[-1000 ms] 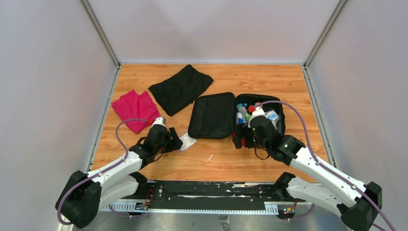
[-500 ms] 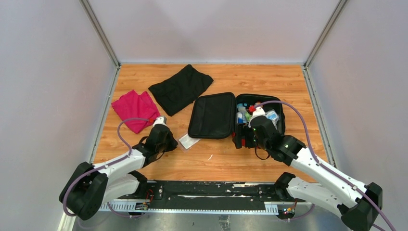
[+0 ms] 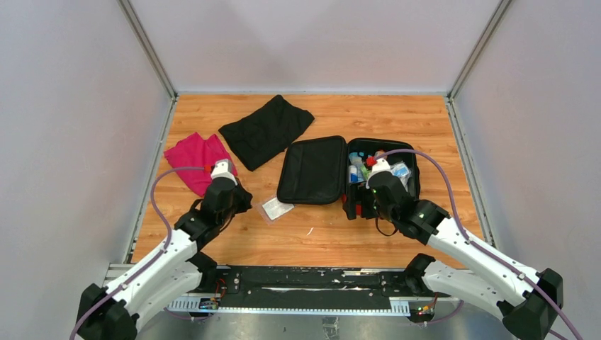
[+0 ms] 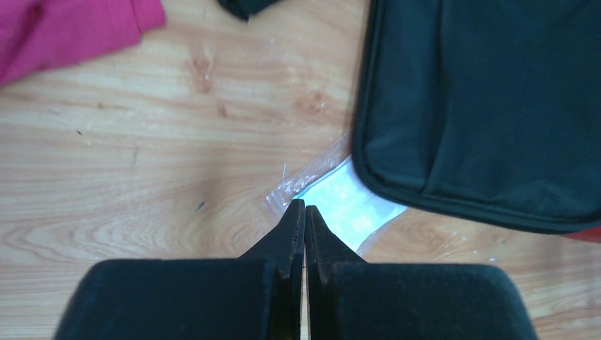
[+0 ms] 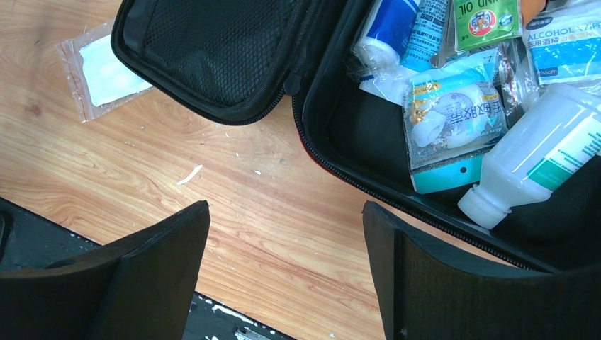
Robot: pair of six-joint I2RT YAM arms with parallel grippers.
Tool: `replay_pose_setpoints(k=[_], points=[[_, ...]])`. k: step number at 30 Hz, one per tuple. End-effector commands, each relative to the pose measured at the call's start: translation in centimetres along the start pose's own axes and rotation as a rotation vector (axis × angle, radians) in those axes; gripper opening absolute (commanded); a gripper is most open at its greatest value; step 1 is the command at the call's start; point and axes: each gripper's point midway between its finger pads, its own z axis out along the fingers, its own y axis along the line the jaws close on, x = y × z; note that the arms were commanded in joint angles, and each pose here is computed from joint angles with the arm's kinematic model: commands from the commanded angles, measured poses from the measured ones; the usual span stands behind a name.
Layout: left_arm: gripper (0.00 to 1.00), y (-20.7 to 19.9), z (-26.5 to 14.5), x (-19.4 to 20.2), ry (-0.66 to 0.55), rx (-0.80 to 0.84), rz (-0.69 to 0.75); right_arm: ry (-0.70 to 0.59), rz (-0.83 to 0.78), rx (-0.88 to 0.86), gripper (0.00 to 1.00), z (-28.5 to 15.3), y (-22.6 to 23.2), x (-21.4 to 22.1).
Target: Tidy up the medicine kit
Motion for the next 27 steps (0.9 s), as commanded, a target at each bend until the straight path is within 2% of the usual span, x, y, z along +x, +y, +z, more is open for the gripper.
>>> replay_pose_setpoints(k=[1,3,4,7,8,10,13,17,27], points=[[0.00,1.0,-1.7,-1.8,-0.034,-0.068,0.044,-0.010,0.015,0.016,0.84,0.3,-0.4,0.0],[0.00,0.9,-1.7,-1.9,-0.035,-0.060,0.049,-0.007,0.016,0.011,0.84,0.4,-0.3,0.0],[0.06,0.8,-1.5,-1.8,-0.031,-0.053,0.053,-0.006,0.017,0.009,0.84,0.4,-0.3,0.0],[0.45,0.0,-0.4,-0.7,0.022,-0.013,0.097,-0.001,0.015,0.000,0.84,0.3,-0.1,0.1],[0.52,-0.3,0.3,0.1,0.072,-0.001,0.125,-0.002,0.015,-0.004,0.84,0.3,-0.1,0.1],[0.59,-0.9,1.1,0.7,0.122,0.018,0.174,-0.003,0.013,-0.006,0.84,0.2,-0.1,0.1],[0.61,-1.4,2.9,2.3,0.237,0.035,0.261,-0.011,0.014,-0.007,0.84,0.1,-0.2,0.1],[0.62,-2.0,4.6,2.4,0.323,0.050,0.391,-0.007,0.015,-0.011,0.84,0.0,-0.1,0.2],[0.61,-2.2,6.0,2.9,0.380,0.064,0.468,0.000,0.006,-0.010,0.85,0.0,-0.3,0.6]])
